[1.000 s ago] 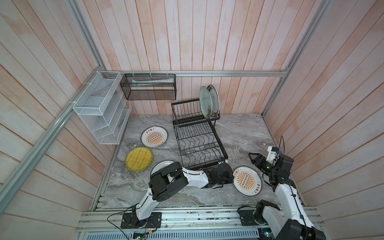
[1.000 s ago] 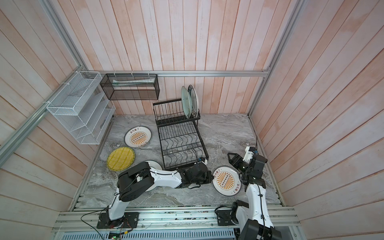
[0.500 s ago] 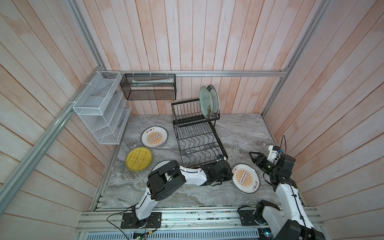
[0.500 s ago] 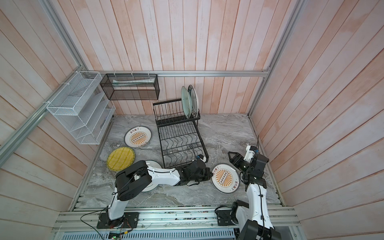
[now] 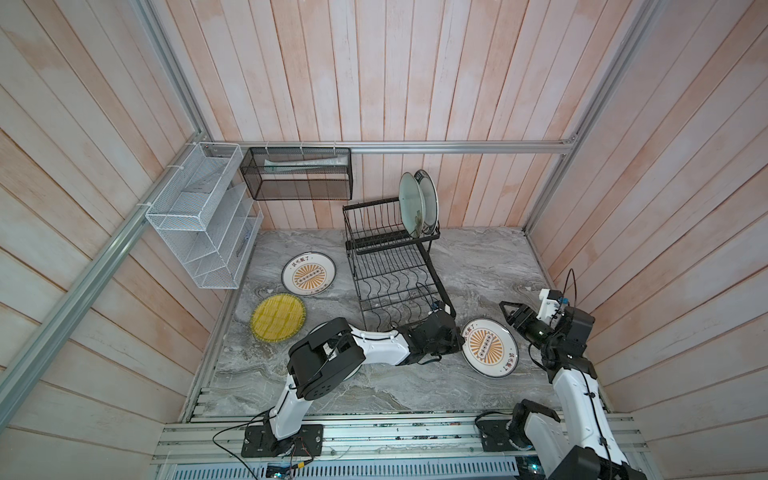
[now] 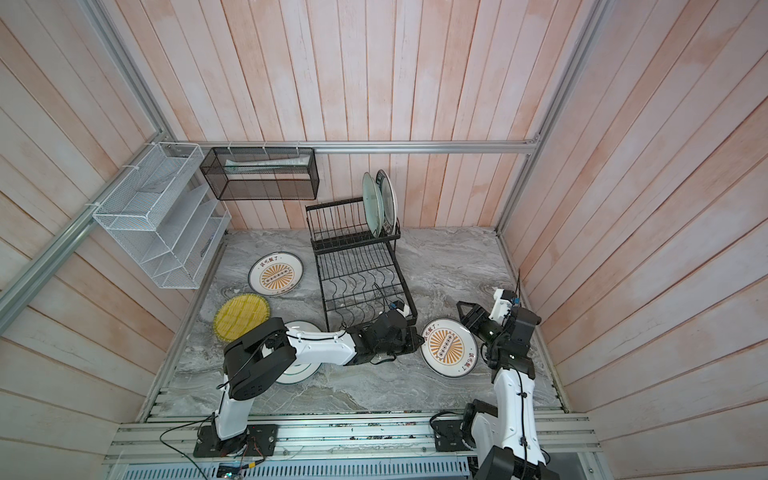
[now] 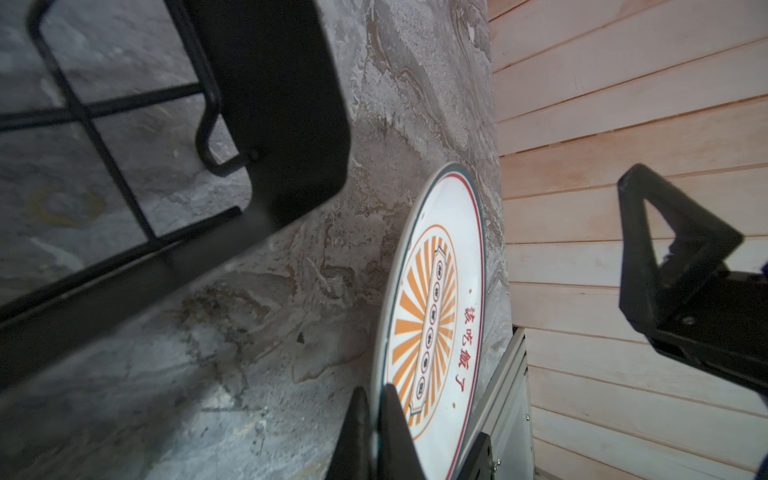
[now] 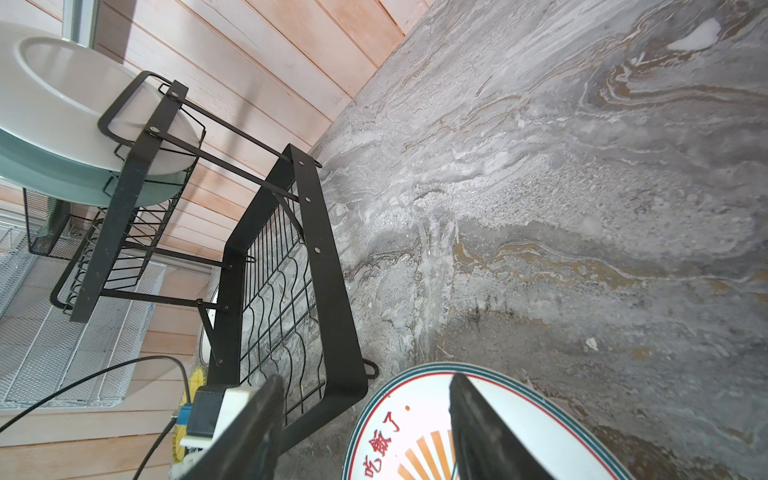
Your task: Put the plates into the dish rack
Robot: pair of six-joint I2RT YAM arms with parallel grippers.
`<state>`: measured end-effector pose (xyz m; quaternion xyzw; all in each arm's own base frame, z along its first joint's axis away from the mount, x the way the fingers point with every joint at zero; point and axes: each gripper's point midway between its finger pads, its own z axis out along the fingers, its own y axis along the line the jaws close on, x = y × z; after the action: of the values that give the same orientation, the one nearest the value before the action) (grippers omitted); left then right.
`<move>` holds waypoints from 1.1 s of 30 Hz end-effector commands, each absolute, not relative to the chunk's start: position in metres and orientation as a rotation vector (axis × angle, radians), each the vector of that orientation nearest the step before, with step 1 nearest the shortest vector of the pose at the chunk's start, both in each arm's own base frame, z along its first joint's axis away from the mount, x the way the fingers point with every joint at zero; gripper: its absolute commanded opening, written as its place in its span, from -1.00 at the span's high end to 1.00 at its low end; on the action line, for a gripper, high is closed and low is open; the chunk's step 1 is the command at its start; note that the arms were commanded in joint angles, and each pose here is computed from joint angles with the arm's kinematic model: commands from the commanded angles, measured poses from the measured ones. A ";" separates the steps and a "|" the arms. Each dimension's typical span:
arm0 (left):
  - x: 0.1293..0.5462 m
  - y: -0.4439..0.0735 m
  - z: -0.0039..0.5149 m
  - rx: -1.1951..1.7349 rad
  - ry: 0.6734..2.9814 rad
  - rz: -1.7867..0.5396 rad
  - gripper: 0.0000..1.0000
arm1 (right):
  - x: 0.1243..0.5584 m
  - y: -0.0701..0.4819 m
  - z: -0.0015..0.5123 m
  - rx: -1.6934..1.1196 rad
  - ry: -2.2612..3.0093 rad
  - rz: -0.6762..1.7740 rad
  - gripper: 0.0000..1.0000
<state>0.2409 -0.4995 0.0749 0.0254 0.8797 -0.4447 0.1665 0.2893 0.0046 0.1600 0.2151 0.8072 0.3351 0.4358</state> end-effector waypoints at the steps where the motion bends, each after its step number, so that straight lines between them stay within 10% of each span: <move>1: 0.244 -0.505 0.112 0.121 2.415 -1.379 1.00 | 0.290 0.006 0.175 0.514 1.984 0.855 -0.27; 33: 0.298 -0.444 0.159 0.049 2.300 -1.443 1.00 | 0.285 0.011 0.195 0.496 1.926 0.900 -0.32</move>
<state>0.2923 -0.4487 0.1280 0.0127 0.8538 -0.4850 0.1889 0.2856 0.0090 0.1885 0.2066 0.7883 0.3546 0.4585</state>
